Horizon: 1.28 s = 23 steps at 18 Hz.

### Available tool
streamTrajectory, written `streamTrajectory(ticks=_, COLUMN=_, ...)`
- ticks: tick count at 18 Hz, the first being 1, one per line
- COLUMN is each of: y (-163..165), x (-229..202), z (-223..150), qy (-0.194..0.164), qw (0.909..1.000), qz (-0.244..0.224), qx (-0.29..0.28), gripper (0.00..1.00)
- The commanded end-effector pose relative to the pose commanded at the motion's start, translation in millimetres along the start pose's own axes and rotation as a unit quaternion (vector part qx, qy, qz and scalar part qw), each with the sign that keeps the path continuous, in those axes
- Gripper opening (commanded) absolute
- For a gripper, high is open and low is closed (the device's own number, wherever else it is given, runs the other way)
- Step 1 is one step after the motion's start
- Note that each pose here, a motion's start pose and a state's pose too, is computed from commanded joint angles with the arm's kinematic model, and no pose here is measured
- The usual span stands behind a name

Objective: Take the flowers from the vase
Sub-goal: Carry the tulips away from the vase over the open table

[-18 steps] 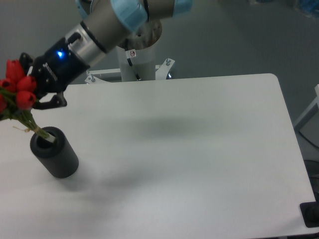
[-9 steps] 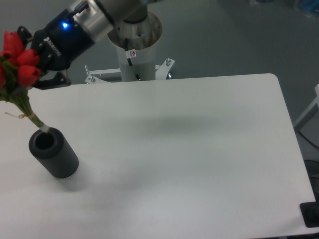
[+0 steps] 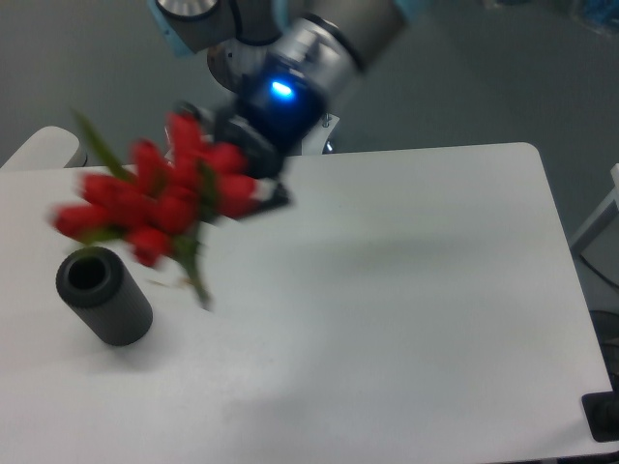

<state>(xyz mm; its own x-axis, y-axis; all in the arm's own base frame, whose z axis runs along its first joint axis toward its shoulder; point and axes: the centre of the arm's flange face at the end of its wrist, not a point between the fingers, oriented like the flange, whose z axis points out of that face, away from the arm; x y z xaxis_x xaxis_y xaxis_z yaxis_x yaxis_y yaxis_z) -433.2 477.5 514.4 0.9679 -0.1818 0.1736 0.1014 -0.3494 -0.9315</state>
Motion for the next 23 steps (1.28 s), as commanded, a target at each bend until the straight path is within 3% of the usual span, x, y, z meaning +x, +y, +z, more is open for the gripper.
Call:
streamTrajectory(ticks=6, y=41.7, x=-56.8, z=-14.5, qy=-0.021, qw=0.9983, qz=0.054, qx=-0.008, gripper=0.28)
streamTrajectory(ticks=12, y=49.7, x=-65.4, z=-17.5, qy=-0.056, qw=0.9923, qz=0.097, qx=-0.054, gripper=0.28)
streamTrajectory(ticks=23, y=68.3, x=-64.0, z=-16.7, qy=-0.050, qw=0.9883, qz=0.130, qx=-0.063, gripper=0.28)
